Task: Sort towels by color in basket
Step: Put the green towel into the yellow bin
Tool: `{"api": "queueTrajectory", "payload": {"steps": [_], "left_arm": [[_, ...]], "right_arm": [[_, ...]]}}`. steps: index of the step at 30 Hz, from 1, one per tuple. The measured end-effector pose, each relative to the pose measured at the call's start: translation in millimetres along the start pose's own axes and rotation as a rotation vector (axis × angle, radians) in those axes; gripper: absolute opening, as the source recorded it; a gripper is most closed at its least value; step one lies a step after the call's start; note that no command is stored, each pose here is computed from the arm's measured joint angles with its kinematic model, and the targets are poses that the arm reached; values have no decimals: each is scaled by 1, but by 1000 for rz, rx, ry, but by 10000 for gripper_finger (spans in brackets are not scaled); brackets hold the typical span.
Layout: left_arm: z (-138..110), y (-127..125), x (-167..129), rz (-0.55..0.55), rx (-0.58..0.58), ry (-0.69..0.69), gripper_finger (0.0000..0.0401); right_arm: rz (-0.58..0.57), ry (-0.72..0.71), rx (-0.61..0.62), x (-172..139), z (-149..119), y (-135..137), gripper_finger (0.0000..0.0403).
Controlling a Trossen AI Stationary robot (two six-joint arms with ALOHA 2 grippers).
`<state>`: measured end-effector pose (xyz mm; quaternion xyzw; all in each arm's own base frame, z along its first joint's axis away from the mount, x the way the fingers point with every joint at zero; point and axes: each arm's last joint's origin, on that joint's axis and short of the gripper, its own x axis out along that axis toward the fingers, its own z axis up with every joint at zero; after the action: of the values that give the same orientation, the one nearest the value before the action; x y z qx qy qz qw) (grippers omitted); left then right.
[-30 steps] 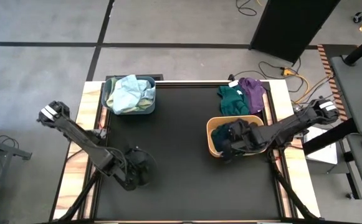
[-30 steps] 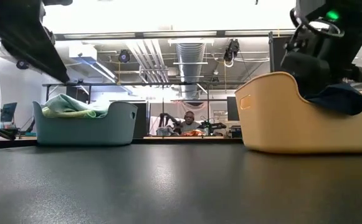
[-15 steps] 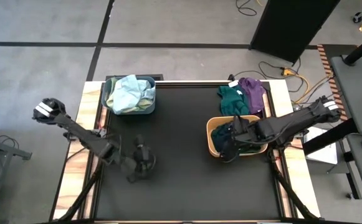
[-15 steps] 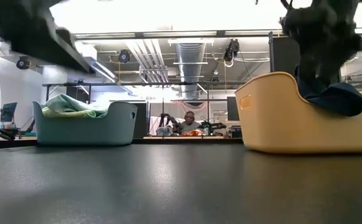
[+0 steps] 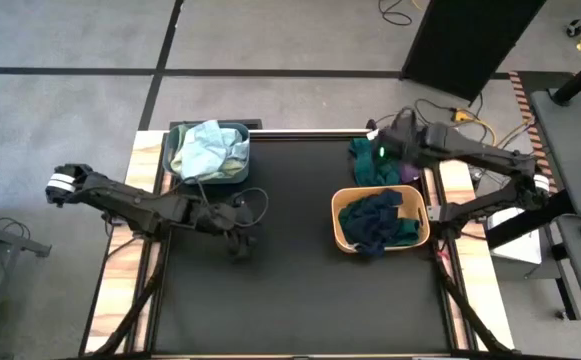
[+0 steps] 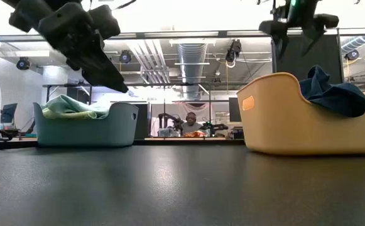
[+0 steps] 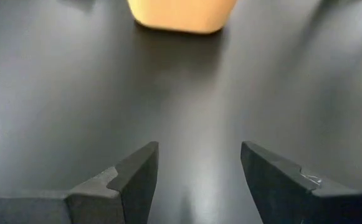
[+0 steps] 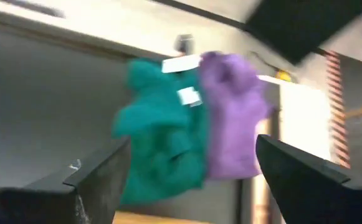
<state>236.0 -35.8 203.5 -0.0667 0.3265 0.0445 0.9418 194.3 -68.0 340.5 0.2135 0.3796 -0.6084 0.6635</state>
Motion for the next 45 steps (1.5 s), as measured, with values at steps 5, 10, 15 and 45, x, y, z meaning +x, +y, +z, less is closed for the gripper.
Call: {"api": "queueTrajectory", "payload": {"steps": [5,10,15,45], "left_arm": [[23,-3,-11,2,-1,24,213],[42,-5,-29,-25,-30,41,213],[51,-3,-53,-21,-67,52,213],[79,11,-111,19,-340,-429,213]], "right_arm": [[-38,72,55,55,32,-18,314],[204,133,107,110,49,-9,303],[238,282,126,163,45,12,294],[185,492,-112,225,28,44,18]]}}
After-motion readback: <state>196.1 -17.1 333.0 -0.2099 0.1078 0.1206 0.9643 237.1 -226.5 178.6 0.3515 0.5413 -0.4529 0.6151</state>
